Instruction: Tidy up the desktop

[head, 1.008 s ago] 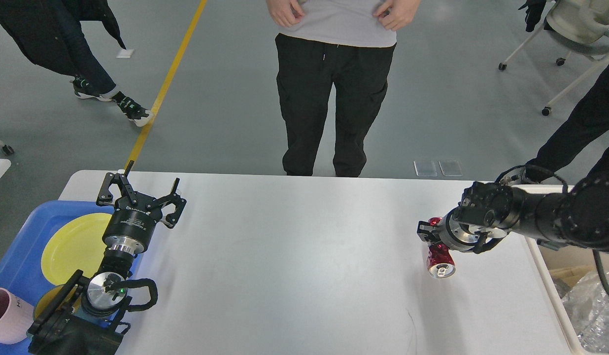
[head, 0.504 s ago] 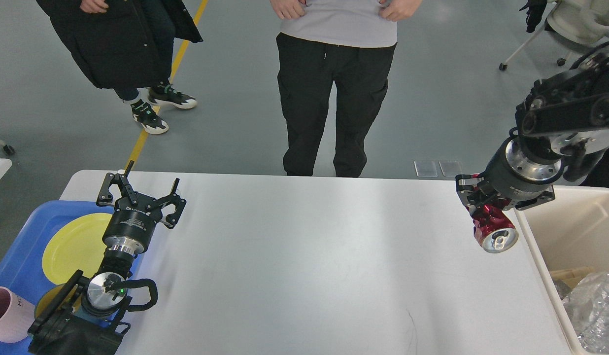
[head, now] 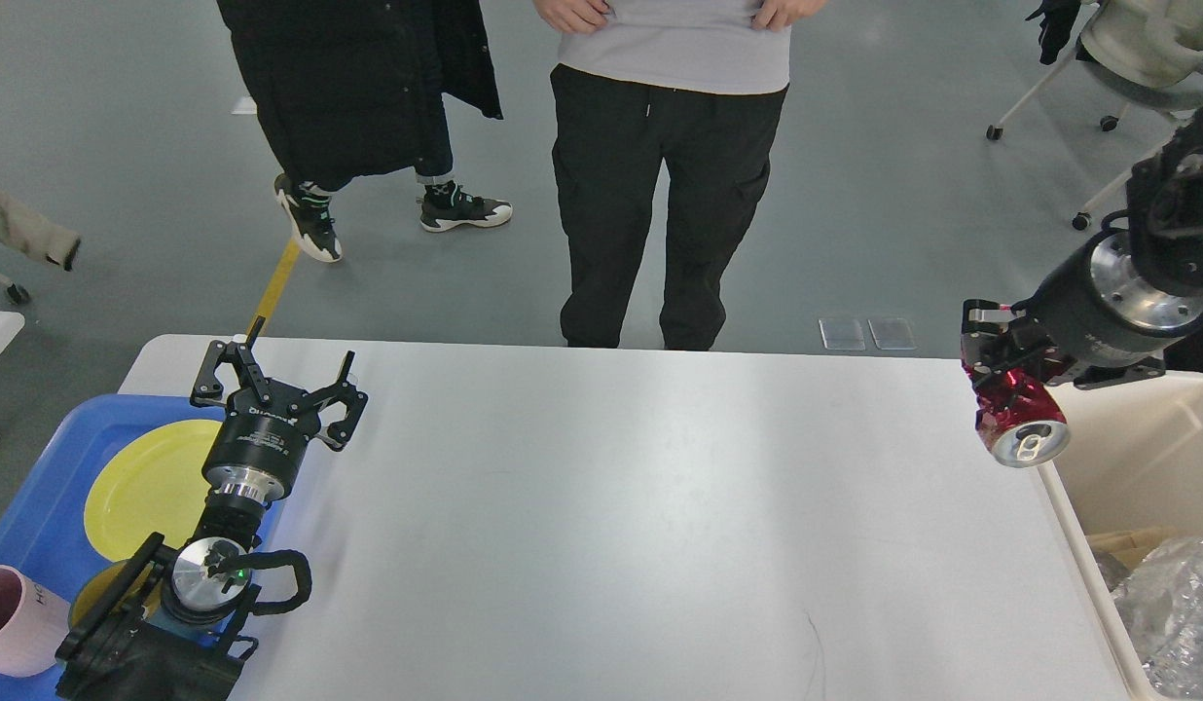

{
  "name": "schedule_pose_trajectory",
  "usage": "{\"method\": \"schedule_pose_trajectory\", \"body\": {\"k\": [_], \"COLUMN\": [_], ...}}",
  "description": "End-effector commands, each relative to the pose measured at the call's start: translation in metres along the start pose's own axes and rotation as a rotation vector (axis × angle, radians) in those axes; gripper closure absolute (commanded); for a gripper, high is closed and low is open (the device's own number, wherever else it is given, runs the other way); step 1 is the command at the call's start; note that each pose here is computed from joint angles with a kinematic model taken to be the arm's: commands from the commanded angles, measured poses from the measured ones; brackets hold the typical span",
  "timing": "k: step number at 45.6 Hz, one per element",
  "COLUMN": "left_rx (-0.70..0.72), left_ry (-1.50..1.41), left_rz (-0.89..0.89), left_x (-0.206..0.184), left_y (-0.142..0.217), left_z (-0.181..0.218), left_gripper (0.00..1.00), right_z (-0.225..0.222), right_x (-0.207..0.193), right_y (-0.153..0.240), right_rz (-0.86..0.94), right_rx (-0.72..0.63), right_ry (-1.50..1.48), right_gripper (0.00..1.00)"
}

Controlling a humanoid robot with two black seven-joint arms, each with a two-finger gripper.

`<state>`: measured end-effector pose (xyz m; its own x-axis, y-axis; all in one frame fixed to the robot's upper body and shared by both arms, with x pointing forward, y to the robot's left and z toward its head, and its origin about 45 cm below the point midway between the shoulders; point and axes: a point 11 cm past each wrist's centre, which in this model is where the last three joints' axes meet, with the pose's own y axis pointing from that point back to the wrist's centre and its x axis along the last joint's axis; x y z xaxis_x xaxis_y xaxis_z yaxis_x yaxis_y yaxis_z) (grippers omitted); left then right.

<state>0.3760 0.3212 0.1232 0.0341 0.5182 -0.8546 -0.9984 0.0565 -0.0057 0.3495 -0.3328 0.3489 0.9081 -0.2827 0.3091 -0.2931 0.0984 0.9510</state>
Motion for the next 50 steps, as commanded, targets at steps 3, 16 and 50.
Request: {"method": "schedule_pose_trajectory", "body": {"k": [3,16,50], "left_rx": [0.0,0.0,0.0], "left_ry": [-0.001,-0.001,-0.001], "left_rz": [0.0,-0.002,0.0], "left_x": [0.0,0.0,0.0], "left_y": [0.0,0.0,0.0], "left_z": [0.0,0.0,0.0], "left_gripper": [0.03,0.03,0.03], "right_z": [0.079,0.213,0.257], "right_x": [0.024,0.033,-0.088], "right_y": [-0.024,-0.106,-0.267], "right_rz": [0.051,0.153,0.285], "right_rx": [-0.041,-0.208,-0.336], "right_ry": [-0.192,-0.375,-0.38], "right_gripper": [1.0,1.0,1.0]}}
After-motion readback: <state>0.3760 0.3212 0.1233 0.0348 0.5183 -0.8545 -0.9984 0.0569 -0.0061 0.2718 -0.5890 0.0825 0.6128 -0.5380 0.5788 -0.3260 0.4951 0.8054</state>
